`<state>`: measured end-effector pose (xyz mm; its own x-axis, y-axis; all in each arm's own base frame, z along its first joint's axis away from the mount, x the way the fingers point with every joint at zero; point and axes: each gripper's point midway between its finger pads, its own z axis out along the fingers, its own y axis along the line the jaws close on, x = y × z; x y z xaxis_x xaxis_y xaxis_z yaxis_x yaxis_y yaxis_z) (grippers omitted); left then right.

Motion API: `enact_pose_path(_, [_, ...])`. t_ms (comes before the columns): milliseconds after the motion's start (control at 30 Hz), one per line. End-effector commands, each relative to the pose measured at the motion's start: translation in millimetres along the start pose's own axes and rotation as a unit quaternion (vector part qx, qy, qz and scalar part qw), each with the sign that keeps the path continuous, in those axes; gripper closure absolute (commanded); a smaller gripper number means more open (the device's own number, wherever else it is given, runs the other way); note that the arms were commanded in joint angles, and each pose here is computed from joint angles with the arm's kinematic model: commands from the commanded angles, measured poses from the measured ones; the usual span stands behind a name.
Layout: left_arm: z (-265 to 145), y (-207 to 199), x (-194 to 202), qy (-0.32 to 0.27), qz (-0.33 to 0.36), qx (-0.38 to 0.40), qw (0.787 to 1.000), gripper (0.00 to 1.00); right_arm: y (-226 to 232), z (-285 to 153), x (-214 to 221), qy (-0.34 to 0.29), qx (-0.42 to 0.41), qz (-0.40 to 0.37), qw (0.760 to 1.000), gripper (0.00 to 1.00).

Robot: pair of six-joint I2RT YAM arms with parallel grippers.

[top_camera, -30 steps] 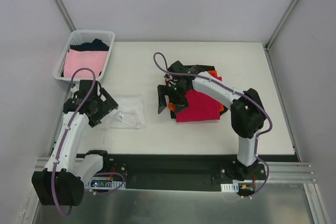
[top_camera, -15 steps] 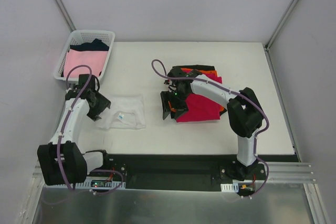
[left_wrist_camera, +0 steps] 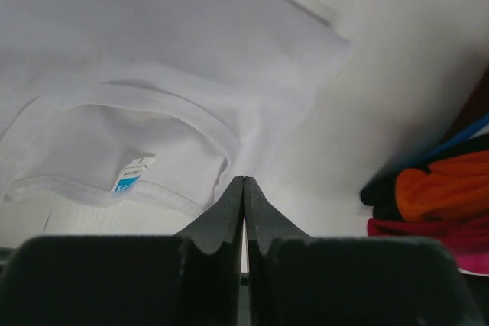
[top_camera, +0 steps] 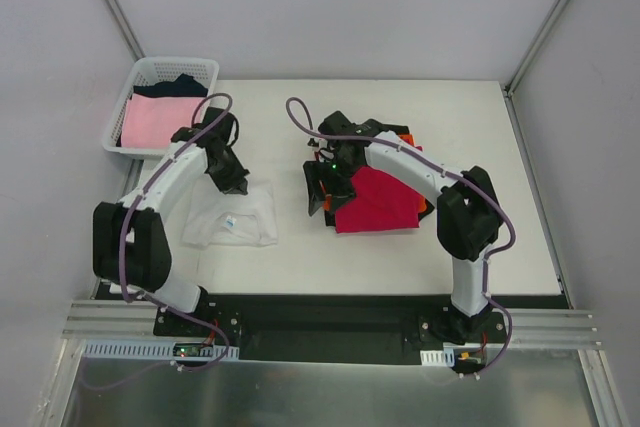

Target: Fold and stack the t-shirts

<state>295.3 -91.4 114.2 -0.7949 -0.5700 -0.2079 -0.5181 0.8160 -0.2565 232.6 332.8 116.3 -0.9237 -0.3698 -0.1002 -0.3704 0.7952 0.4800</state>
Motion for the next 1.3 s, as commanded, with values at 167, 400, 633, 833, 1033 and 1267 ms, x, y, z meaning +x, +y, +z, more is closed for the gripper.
enact_pose_path(167, [22.5,55.9,31.1,0.127,0.008,-0.196,0.972,1.0,-3.9,-18.2,-11.0,-0.005,0.001,0.0,1.0,0.37])
enact_pose_path(400, [23.0,54.0,42.6,0.178,0.019,-0.195,0.964,1.0,-17.6,-33.1,-8.0,-0.016,0.016,0.004,1.0,0.37])
enact_pose_path(633, [20.1,68.6,57.5,0.227,0.038,-0.187,0.955,1.0,-21.6,-32.8,-3.9,-0.013,0.02,0.01,1.0,0.39])
enact_pose_path(833, [-3.7,105.7,43.3,0.17,0.062,-0.261,0.948,1.0,-22.2,-30.7,-2.8,-0.012,0.019,0.014,1.0,0.39])
enact_pose_path(1033, [-29.0,119.3,26.3,0.112,0.075,-0.292,0.947,1.0,-17.3,-27.0,-9.6,-0.009,0.007,0.019,1.0,0.39])
enact_pose_path(1267, [-25.6,124.6,20.8,0.089,0.076,-0.3,0.947,1.0,-17.0,-24.0,-11.6,-0.001,0.006,0.02,1.0,0.39])
